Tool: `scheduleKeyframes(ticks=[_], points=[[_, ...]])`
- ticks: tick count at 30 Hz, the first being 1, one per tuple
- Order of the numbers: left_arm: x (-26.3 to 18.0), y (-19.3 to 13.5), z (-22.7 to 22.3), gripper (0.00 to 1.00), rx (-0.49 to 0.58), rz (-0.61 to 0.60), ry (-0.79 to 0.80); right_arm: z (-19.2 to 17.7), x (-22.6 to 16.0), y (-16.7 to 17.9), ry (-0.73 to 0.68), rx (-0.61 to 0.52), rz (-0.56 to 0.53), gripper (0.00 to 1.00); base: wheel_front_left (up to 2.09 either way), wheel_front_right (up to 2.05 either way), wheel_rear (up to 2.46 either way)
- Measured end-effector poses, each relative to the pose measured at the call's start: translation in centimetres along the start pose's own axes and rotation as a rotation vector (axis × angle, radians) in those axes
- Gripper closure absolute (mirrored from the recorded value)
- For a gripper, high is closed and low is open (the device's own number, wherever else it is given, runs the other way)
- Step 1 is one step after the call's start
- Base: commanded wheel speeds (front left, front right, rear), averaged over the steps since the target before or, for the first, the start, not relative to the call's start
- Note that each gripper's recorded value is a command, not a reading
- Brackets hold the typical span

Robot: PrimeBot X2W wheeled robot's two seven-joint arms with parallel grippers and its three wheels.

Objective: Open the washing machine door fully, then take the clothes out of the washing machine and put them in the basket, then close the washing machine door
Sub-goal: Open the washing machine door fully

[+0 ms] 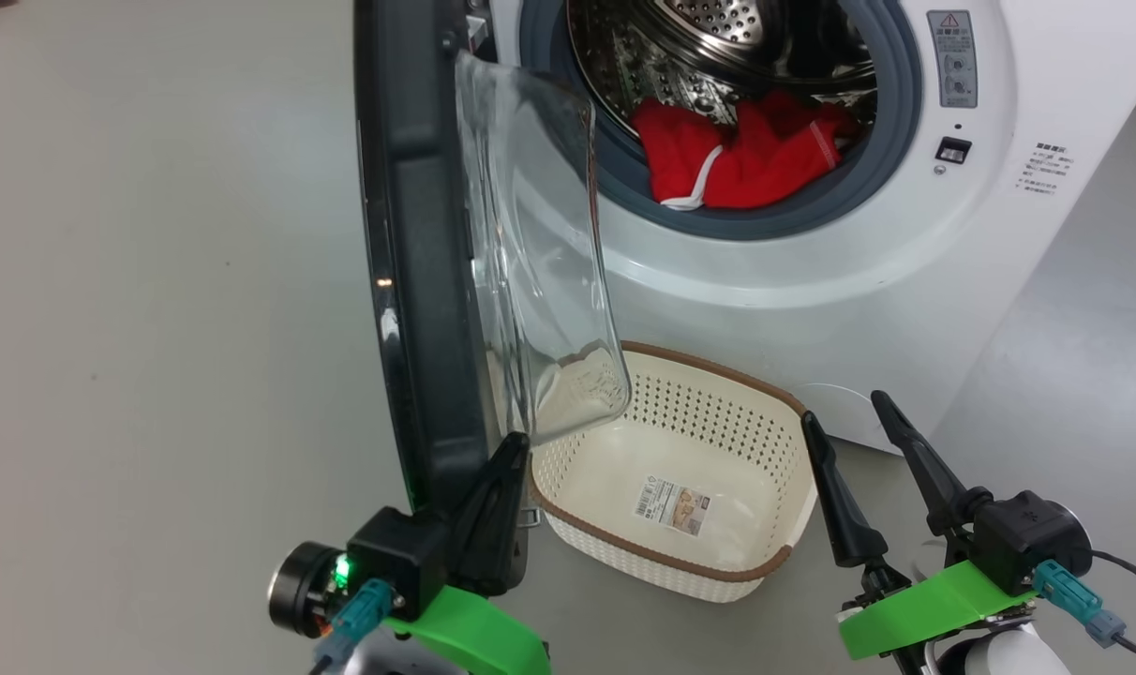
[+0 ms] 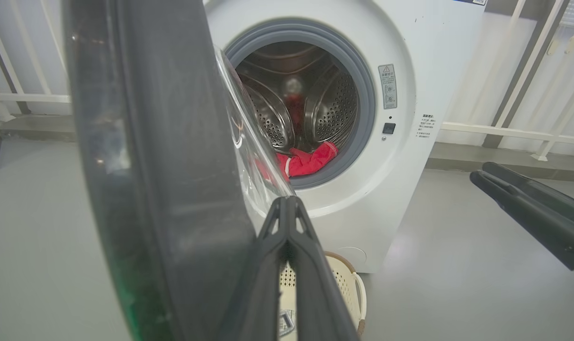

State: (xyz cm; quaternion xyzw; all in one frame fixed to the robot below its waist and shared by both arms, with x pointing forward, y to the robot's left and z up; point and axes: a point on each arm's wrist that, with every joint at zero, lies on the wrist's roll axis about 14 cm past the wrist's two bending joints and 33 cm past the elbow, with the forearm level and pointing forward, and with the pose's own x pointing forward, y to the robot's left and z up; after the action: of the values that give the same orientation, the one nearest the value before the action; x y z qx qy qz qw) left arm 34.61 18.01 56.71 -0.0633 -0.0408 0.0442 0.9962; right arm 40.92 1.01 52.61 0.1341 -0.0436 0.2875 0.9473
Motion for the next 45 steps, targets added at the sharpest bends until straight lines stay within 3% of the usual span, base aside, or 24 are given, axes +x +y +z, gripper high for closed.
scheduleKeyframes(ticks=[10,28,45], points=[[-1.1,2.7,0.3,1.00,0.001,0.105,-0.004,0.1,0.4,1.2,-0.001,-0.001,0.035,0.00,0.00,0.00,0.00],[-3.5,11.6,0.9,1.00,0.020,0.393,-0.030,-2.8,0.9,3.5,0.072,0.023,0.110,0.00,0.00,0.00,0.00],[-3.4,17.2,0.5,1.00,0.067,0.569,-0.034,-4.9,1.1,2.7,0.117,0.013,0.107,0.00,0.00,0.00,0.00]])
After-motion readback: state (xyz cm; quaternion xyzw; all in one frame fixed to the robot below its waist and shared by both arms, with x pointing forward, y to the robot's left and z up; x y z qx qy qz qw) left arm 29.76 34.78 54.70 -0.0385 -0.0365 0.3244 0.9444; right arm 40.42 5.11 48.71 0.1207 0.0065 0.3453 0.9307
